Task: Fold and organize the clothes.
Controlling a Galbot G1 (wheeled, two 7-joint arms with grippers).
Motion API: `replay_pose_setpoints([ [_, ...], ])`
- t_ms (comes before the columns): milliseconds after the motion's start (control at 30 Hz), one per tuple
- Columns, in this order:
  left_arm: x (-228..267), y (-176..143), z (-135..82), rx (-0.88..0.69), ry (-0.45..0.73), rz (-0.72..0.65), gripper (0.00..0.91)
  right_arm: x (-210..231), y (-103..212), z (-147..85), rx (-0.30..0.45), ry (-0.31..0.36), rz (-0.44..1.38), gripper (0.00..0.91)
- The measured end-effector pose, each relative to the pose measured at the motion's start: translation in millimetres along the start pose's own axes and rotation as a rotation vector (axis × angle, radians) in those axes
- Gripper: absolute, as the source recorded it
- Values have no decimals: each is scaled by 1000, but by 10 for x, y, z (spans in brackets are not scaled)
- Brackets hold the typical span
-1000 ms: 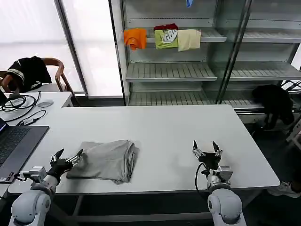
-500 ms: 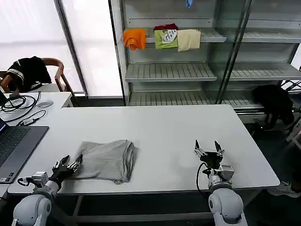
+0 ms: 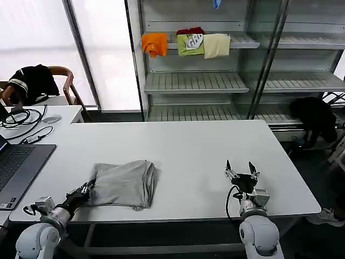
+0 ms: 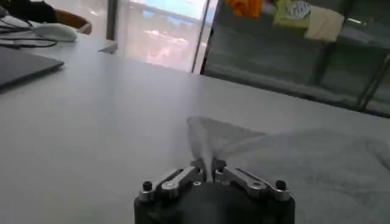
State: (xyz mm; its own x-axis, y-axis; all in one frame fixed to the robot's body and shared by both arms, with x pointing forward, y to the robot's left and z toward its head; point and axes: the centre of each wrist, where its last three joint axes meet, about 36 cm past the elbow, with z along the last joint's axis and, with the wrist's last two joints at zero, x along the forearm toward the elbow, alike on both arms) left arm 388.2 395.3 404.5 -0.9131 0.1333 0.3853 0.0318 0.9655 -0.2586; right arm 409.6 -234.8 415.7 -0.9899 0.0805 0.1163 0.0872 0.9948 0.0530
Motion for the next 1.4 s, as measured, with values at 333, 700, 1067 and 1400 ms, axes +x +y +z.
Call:
replay_pose_setpoints([
  [333, 105, 141, -281, -142, -133, -85, 0, -15, -27, 72, 4, 13, 11, 907],
  [700, 517, 884, -1096, -640, -228, -386, 0, -48, 7, 180, 0, 20, 1, 907],
  [1067, 780, 838, -1767, -931, -237, -452, 0, -39, -59, 343, 7, 41, 7, 907],
  [1400, 203, 96, -837, -957, -141, -298, 10, -7, -261, 481, 16, 65, 40, 907],
])
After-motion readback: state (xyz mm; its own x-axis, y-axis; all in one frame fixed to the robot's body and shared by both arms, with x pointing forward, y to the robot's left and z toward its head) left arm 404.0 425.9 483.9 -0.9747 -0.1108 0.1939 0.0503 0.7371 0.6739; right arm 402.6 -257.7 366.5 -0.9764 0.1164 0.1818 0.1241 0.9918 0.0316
